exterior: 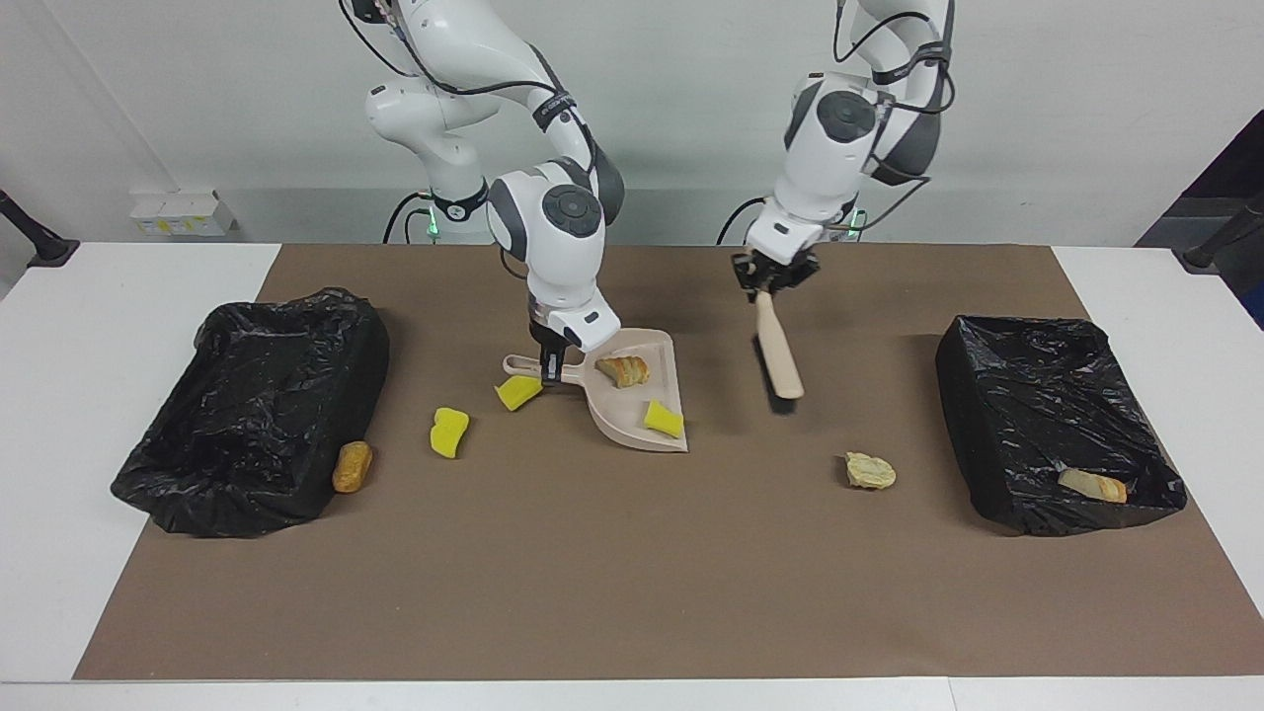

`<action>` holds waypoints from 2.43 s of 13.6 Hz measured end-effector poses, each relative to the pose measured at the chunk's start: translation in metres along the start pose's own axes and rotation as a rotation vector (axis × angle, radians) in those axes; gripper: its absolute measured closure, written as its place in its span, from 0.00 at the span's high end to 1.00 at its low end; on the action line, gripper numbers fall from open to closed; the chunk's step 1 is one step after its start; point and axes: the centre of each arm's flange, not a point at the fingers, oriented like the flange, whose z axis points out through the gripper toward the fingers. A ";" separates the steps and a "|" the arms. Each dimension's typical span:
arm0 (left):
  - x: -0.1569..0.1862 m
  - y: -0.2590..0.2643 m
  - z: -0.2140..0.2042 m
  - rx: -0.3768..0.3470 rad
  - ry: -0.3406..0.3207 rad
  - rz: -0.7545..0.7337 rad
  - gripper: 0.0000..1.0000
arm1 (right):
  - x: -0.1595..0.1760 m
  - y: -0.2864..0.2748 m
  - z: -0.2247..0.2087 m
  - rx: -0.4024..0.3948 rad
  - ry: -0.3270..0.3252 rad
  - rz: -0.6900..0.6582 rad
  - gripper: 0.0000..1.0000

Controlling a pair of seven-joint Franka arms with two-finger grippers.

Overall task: Sweep and dump trash in bin
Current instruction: 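Sweep the trash into the dustpan with the left gripper's brush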

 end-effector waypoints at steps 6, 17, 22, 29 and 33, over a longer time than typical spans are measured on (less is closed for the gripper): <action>0.090 -0.092 0.039 0.198 0.023 -0.005 0.26 | 0.000 0.000 0.000 0.000 0.000 0.000 0.32; 0.048 -0.020 0.112 0.089 -0.012 0.130 0.26 | 0.000 0.000 0.001 0.001 0.000 0.000 0.32; -0.012 0.077 0.106 0.027 -0.024 0.282 0.26 | 0.000 0.000 0.001 0.001 0.000 0.000 0.32; -0.074 0.134 0.096 0.010 -0.067 0.428 0.26 | 0.000 0.000 0.001 0.001 0.000 0.001 0.32; -0.048 0.085 0.044 0.045 -0.174 0.543 0.26 | 0.000 0.000 0.001 0.001 -0.001 0.001 0.32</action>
